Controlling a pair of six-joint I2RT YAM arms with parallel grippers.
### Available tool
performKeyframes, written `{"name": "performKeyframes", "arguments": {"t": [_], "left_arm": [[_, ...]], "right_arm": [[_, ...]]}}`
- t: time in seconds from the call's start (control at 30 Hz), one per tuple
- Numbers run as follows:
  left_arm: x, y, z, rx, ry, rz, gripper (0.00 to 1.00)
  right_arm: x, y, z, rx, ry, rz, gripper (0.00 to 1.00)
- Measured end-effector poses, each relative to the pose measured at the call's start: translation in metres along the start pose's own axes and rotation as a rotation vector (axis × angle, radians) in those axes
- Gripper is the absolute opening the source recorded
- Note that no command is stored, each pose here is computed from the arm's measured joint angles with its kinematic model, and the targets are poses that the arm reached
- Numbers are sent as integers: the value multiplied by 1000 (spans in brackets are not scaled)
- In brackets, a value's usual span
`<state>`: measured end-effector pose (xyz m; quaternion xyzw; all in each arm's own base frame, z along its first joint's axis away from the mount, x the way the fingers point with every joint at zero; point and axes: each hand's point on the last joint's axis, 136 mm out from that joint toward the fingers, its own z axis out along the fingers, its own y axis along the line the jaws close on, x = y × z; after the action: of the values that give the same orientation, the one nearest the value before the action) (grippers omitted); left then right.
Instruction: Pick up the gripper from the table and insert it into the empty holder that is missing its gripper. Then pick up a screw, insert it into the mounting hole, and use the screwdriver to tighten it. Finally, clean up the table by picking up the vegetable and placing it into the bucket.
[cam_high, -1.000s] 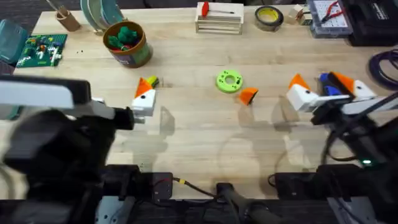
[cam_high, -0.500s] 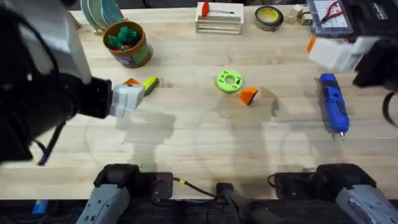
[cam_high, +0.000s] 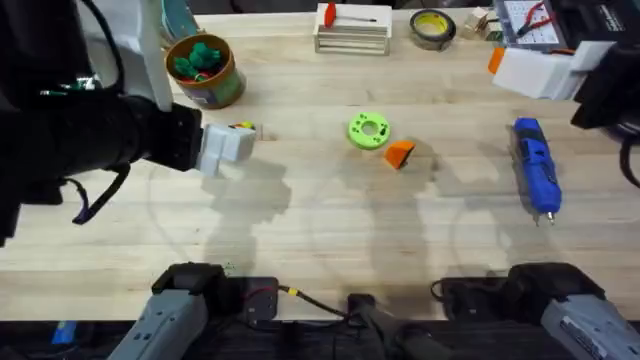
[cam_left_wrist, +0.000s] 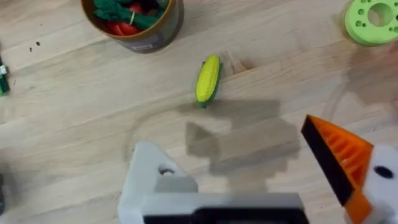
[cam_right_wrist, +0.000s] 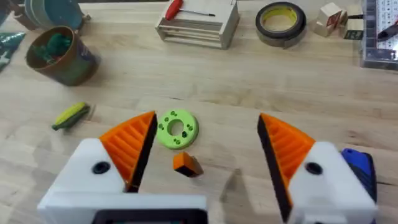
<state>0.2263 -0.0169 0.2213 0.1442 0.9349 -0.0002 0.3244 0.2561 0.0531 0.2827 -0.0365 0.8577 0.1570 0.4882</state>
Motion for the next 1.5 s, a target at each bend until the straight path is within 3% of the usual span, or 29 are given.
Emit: {"name": "performKeyframes", "arguments": {"t": [0.2,0.43,0.8,0.93,1.0,1.13,1.2,1.3,1.4,1.43,1.5], "left_arm": [[-1,2,21,-1,-18,-2,993],[32,-2,83,27,91,-47,993],[38,0,115,46,169,-61,993],[42,0,129,52,207,-99,978],[42,0,131,51,210,-117,716],[41,-1,131,54,205,-142,88],[39,-2,129,57,192,-159,10],[34,-4,117,58,176,-183,9],[18,-8,95,60,116,-172,8],[8,-10,85,61,75,-158,80],[-13,-15,62,65,-22,-133,393]], "right_arm": [[1,0,0,0,3,1,975],[1,0,0,0,3,-2,975],[1,0,0,0,3,-9,975],[1,0,0,0,3,-8,975],[1,0,0,0,3,-9,975],[1,0,0,0,3,-8,975],[1,0,0,0,3,-8,975],[1,0,0,0,3,-9,975],[1,0,0,0,3,-9,975],[1,0,0,0,3,-8,975],[1,0,0,0,3,-8,975]]}}
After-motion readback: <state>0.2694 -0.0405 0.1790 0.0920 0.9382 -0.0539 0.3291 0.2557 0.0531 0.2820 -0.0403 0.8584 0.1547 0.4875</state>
